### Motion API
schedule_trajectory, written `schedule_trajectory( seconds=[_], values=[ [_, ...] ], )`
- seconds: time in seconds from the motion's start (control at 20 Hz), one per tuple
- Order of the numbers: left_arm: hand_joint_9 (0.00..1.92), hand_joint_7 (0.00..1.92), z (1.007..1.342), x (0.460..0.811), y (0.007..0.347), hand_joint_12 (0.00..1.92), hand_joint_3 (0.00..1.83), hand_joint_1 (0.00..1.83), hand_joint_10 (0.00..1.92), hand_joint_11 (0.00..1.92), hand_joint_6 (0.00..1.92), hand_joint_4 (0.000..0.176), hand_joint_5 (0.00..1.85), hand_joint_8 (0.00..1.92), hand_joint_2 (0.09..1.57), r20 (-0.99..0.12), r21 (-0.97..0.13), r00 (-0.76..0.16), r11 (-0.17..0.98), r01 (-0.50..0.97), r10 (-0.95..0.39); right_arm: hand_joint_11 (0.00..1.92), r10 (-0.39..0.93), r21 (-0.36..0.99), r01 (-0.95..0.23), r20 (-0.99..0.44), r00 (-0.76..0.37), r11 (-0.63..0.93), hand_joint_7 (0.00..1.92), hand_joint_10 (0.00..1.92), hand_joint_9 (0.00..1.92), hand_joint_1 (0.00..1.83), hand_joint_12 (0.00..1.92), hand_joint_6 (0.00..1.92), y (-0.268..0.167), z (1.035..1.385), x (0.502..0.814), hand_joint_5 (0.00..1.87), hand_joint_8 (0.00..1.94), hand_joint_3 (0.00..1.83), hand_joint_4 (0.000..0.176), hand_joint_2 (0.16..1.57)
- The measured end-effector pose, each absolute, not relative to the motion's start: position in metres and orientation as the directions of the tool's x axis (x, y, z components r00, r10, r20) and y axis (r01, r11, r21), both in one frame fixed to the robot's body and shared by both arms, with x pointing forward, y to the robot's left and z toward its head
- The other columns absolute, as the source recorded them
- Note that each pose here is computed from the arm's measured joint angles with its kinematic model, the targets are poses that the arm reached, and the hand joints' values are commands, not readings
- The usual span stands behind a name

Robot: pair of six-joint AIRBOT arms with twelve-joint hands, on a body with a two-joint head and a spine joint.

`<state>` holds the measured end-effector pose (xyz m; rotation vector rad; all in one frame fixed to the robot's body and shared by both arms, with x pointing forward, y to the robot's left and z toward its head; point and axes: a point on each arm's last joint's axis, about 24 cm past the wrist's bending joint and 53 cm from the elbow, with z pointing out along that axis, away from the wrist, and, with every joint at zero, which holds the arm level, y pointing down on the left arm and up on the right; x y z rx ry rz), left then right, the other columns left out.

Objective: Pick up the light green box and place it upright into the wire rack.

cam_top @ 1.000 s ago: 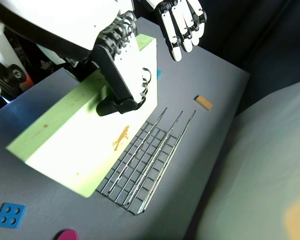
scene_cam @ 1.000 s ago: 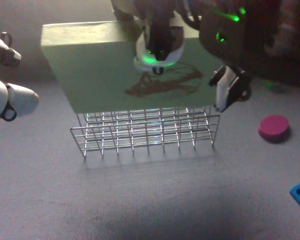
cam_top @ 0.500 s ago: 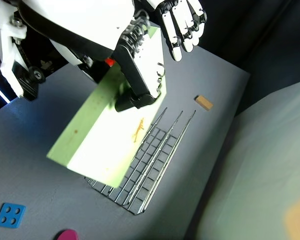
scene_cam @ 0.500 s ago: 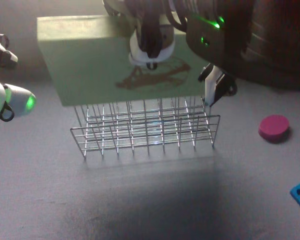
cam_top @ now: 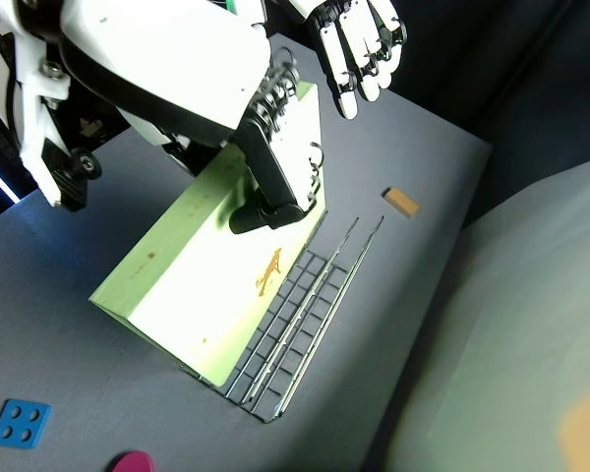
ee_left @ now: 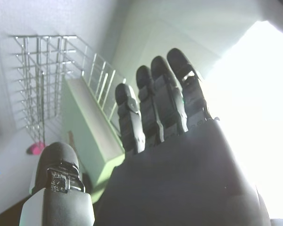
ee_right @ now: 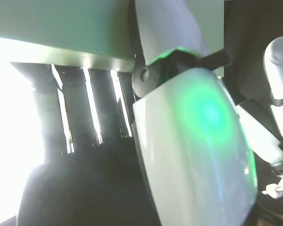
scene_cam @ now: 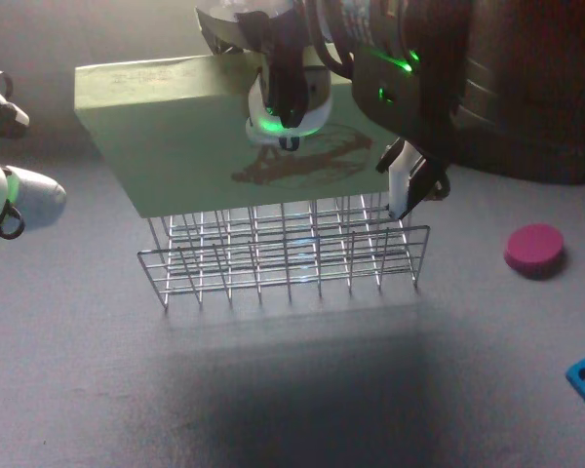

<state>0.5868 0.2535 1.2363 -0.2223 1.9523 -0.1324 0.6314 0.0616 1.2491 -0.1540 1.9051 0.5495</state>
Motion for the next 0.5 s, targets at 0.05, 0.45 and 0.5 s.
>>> schedule_trajectory(
  seconds=[0.05,0.45,0.5],
  values=[
    [0.29,0.35,1.236,0.587,0.254,0.73,0.0,0.14,0.0,0.0,0.01,0.098,0.39,0.0,1.19,-0.903,-0.196,-0.37,0.976,-0.093,-0.216,0.73,0.148,0.301,-0.357,-0.906,-0.397,0.884,0.9,1.31,0.75,1.2,1.57,1.13,0.062,1.249,0.631,0.81,1.3,0.0,0.0,1.18],
    [0.32,0.36,1.236,0.587,0.254,0.76,0.0,0.14,0.0,0.0,0.0,0.096,0.39,0.0,1.19,-0.904,-0.192,-0.371,0.977,-0.092,-0.213,0.73,0.172,0.32,-0.347,-0.902,-0.396,0.881,0.91,1.32,0.75,1.21,1.58,1.08,0.055,1.261,0.631,0.83,1.29,0.0,0.0,1.18],
    [0.32,0.36,1.236,0.587,0.253,0.75,0.0,0.14,0.0,0.0,0.0,0.096,0.39,0.0,1.19,-0.904,-0.193,-0.371,0.977,-0.091,-0.213,0.73,0.173,0.319,-0.351,-0.905,-0.389,0.88,0.91,1.32,0.75,1.21,1.58,1.08,0.053,1.264,0.63,0.83,1.29,0.0,0.0,1.18]
  ],
)
